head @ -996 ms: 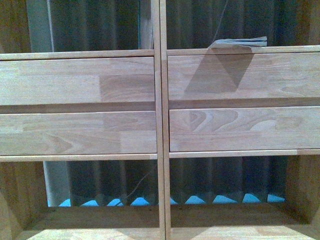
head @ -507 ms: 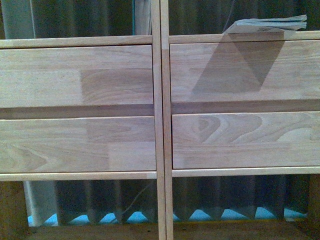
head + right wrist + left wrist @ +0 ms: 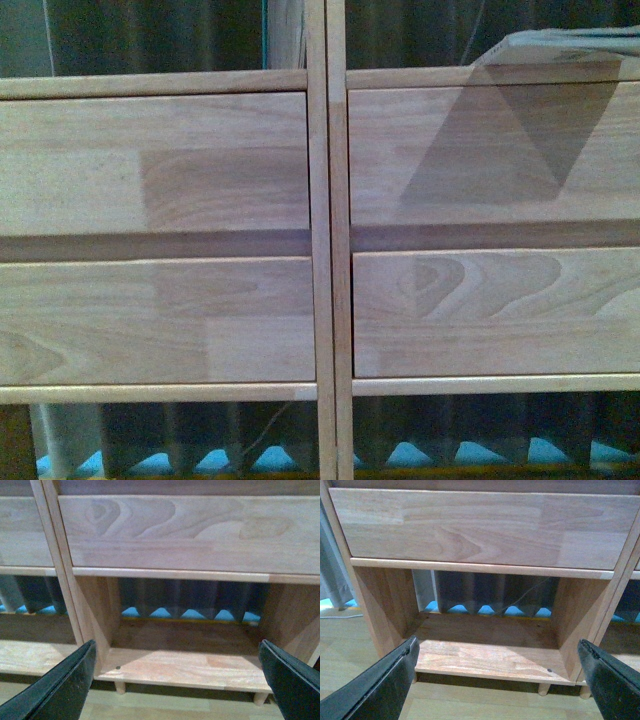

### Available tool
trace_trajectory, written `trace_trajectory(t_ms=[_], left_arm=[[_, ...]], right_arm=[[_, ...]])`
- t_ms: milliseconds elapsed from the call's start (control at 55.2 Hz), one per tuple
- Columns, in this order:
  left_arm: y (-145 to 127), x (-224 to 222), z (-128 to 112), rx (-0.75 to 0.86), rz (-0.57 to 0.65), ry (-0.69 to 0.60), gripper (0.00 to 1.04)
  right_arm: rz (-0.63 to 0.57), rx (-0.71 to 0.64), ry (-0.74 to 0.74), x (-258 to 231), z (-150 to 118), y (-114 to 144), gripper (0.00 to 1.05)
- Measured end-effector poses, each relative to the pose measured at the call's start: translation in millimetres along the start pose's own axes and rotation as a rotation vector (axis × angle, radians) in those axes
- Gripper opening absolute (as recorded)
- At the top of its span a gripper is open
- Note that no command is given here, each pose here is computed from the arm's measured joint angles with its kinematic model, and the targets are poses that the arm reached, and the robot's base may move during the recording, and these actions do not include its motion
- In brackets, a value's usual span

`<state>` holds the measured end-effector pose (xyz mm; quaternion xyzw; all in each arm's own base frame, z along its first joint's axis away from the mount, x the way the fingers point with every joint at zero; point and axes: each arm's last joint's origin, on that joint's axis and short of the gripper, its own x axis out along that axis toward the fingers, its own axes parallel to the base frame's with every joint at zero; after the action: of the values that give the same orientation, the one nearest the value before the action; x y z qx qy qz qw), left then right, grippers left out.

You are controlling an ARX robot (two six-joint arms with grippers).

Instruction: Organize books on shelf

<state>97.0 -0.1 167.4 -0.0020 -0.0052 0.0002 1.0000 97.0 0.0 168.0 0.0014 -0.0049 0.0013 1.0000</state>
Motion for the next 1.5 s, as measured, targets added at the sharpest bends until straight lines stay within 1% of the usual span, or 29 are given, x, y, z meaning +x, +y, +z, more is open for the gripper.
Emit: trace_trajectory(t_ms=[815,888,906,924,960,978,996,1033,1051,1105,1159,1214,1232,1250,1322,1413,1504], left_arm=[[0,0,0,0.000,-0.002,0.000,0.97],[0,0,0,0.000,-0.002,0.000,0.97],[0,0,0,0.000,-0.002,0.000,0.97],[0,0,0,0.000,-0.002,0.000,0.97],[0,0,0,0.000,-0.002,0.000,0.97],[0,0,0,0.000,-0.002,0.000,0.97],[0,0,0,0.000,-0.002,0.000,0.97],[0,0,0,0.000,-0.002,0.000,0.97],[0,0,0,0.000,-0.002,0.000,0.97],[0,0,0,0.000,-0.002,0.000,0.97],[0,0,0,0.000,-0.002,0.000,0.97],[0,0,0,0.000,-0.002,0.000,0.97],[0,0,0,0.000,-0.002,0.000,0.97],[0,0,0,0.000,-0.002,0.000,0.97],[0,0,0,0.000,-0.002,0.000,0.97],[0,0,0,0.000,-0.002,0.000,0.97],[0,0,0,0.000,-0.002,0.000,0.97]], right_arm=[[0.011,0.009,0.000,0,0,0,0.98],[0.139,0.138,-0.011,4,6,-2,0.98],[0.173,0.191,-0.010,6,9,-3,0.98],[0.181,0.199,-0.012,7,12,-3,0.98],[0.207,0.288,-0.019,11,22,-5,0.98],[0.217,0.330,-0.033,15,31,-7,0.98],[0.223,0.345,-0.038,17,34,-7,0.98],[0.244,0.437,-0.067,28,53,-8,0.98],[0.252,0.456,-0.074,33,59,-9,0.98],[0.283,0.540,-0.067,45,70,-10,0.98],[0.320,0.664,-0.026,59,77,-11,0.98],[0.344,0.802,0.017,78,81,-12,0.98],[0.342,0.861,0.029,84,82,-12,0.98],[0.340,0.871,0.030,88,82,-13,0.98],[0.319,1.050,0.066,114,82,-12,0.98],[0.284,1.179,0.127,142,71,-7,0.98],[0.269,1.252,0.161,158,63,1,0.98]])
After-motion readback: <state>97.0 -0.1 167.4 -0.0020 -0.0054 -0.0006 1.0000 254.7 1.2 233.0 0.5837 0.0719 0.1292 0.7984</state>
